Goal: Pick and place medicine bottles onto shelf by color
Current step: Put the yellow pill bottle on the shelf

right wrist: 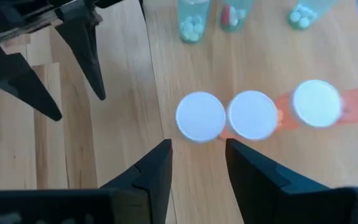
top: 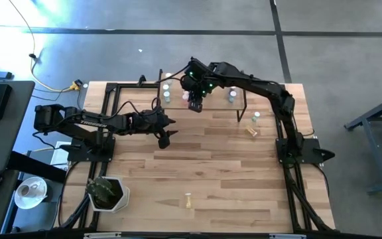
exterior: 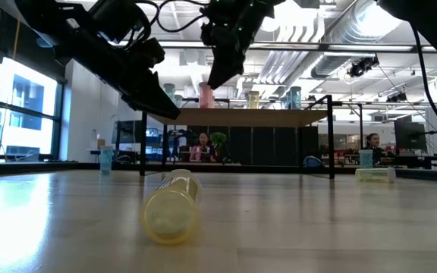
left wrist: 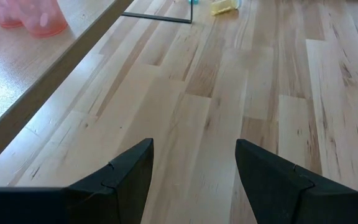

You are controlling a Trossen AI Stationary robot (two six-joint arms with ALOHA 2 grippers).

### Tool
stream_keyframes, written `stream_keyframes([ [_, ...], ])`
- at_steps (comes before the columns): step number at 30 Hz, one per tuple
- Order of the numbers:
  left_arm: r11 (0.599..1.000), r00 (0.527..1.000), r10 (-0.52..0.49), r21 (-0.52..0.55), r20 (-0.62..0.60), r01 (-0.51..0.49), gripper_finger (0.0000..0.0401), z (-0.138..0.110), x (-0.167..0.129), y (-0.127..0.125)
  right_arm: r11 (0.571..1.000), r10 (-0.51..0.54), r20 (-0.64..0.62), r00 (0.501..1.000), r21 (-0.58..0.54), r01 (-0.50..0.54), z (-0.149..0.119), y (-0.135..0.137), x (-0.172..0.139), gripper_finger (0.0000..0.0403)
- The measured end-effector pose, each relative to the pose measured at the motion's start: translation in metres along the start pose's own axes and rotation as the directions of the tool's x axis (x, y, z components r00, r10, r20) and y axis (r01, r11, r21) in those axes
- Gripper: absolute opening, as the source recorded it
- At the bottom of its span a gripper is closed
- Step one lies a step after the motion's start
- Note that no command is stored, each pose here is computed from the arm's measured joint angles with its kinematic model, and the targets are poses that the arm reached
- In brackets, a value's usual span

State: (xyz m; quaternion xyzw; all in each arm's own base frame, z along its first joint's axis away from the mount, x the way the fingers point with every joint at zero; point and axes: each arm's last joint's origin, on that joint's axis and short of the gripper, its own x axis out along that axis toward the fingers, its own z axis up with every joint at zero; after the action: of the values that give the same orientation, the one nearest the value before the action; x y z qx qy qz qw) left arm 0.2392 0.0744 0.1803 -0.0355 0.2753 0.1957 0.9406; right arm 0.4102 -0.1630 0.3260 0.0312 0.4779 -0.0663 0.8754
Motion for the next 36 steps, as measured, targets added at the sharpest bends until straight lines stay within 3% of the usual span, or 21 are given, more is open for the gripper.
stream_keyframes([
  [9, 1.0, 1.0, 0.0, 0.0, 0.0, 0.0, 0.0218, 0.0, 0.0, 0.0, 0.999, -0.008, -0.004, 1.0, 0.045, 0.008, 0.006, 0.002, -0.026, 0.0142],
  [24, 1.0, 1.0, 0.0, 0.001, -0.001, 0.0, 0.0218, 0.0, 0.0, 0.0, 0.999, 0.004, -0.22, 0.976, 0.052, 0.007, -0.015, 0.031, -0.063, 0.0142],
  [30, 1.0, 1.0, 0.0, 0.001, -0.001, 0.0, 0.0218, 0.0, 0.0, 0.0, 0.996, -0.025, -0.256, 0.966, 0.077, 0.046, -0.039, 0.047, -0.079, 0.0142],
  [36, 1.0, 1.0, 0.0, 0.001, -0.001, 0.0, 0.0218, 0.0, 0.0, 0.0, 0.982, -0.056, -0.205, 0.977, 0.168, 0.091, -0.076, 0.066, -0.092, 0.0142],
])
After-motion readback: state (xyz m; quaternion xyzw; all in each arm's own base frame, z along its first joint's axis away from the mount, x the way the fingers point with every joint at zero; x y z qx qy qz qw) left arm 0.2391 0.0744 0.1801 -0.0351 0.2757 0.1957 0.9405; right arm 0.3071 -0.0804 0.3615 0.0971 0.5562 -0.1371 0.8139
